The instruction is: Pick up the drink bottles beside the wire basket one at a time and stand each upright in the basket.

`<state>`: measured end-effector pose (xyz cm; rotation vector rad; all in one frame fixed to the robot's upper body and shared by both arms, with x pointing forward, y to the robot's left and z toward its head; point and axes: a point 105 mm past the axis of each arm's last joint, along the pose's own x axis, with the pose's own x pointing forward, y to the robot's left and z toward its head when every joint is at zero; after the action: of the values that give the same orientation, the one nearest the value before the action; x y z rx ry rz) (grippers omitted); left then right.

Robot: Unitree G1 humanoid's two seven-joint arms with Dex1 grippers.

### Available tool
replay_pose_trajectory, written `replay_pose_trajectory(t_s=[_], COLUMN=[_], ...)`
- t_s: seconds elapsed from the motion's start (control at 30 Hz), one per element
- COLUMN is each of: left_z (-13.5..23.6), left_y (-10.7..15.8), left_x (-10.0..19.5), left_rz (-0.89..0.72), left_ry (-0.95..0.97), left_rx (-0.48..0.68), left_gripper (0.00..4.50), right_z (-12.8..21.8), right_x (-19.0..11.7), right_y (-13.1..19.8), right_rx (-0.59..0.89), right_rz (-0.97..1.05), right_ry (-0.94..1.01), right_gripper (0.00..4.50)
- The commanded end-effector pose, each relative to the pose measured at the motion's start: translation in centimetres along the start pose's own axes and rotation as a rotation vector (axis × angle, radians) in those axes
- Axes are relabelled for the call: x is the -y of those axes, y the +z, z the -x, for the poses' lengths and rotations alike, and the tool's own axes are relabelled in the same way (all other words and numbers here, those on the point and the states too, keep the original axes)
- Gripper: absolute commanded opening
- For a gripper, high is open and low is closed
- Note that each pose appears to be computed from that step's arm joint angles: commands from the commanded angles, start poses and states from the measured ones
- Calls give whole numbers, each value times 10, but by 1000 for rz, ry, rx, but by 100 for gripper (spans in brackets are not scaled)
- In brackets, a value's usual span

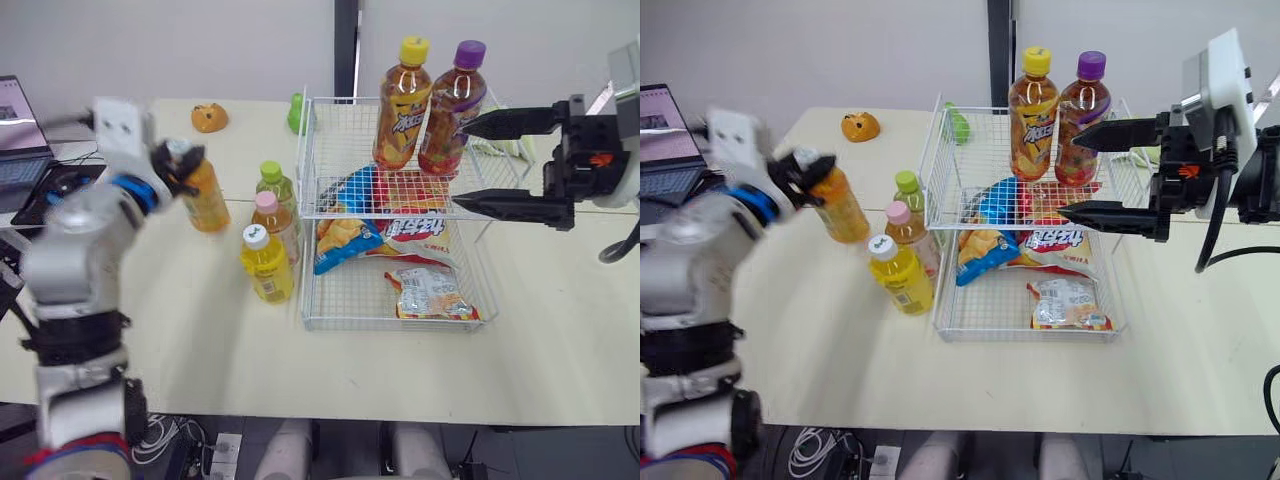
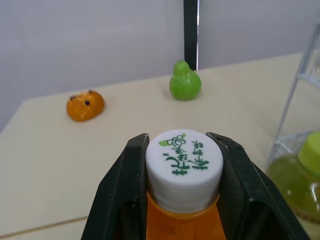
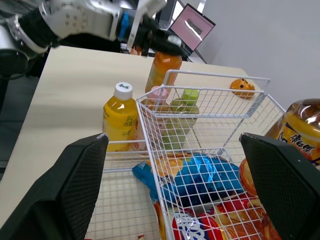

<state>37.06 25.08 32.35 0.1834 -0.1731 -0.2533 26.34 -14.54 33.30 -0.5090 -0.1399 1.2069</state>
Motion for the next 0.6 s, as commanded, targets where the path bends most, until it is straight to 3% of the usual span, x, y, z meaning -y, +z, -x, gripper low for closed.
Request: replay_pose_trajectory(t_s=[0.03, 0.13, 0.3, 0.43, 0.6], left_z=[8, 1, -15, -34, -53], left_y=[86, 140, 188, 199, 193], left_x=[-12, -9, 35, 74, 109], left_rz=[-41, -2, 29, 73, 68], left_ry=[-48, -106, -336, -510, -645], left_rx=[197, 303, 356, 337, 299], left_gripper=[135, 135, 135, 135, 135], right_z=[14, 20, 28, 32, 34], right_x=[6, 10, 8, 4, -2], right_y=[9, 9, 8, 7, 6], right_rx=[-2, -6, -12, -11, -9], right_rz=[49, 57, 48, 40, 24], right_ry=[-71, -120, -171, -200, -229], right_gripper=[450, 450, 450, 450, 450])
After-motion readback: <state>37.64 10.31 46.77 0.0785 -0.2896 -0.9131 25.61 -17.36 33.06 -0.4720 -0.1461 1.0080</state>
